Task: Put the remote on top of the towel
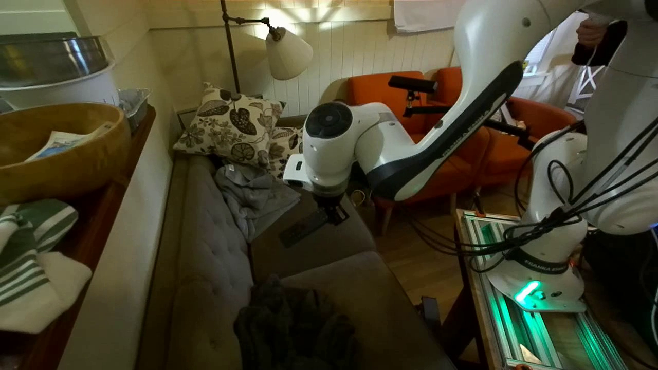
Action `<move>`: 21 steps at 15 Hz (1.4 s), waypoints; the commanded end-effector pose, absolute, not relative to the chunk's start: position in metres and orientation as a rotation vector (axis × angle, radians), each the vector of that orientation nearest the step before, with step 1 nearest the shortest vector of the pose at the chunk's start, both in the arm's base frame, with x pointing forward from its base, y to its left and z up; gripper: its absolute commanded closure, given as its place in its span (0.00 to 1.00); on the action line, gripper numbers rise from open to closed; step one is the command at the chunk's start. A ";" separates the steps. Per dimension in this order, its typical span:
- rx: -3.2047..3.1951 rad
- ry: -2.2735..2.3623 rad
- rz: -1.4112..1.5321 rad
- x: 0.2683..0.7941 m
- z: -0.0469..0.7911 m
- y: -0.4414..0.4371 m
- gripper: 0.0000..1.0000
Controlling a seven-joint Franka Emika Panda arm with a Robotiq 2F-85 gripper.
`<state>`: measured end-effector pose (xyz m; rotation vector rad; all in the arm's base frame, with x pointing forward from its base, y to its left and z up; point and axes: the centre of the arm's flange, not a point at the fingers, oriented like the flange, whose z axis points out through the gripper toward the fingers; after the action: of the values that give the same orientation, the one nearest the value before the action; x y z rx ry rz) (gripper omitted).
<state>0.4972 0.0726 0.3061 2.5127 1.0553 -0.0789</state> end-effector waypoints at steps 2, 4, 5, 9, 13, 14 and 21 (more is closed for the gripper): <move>2.433 1.005 0.080 0.489 0.397 0.079 0.74; 2.439 0.970 0.158 0.495 0.422 0.076 0.74; 2.444 0.953 0.205 0.501 0.438 0.075 0.74; 2.451 0.938 0.245 0.508 0.448 0.074 0.74; 2.452 0.939 0.240 0.511 0.447 0.074 0.74; 2.462 0.922 0.250 0.522 0.446 0.081 0.74; 2.444 0.763 0.486 0.592 0.522 0.141 0.74</move>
<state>0.5545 0.1157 0.4881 2.4772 0.8241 0.4191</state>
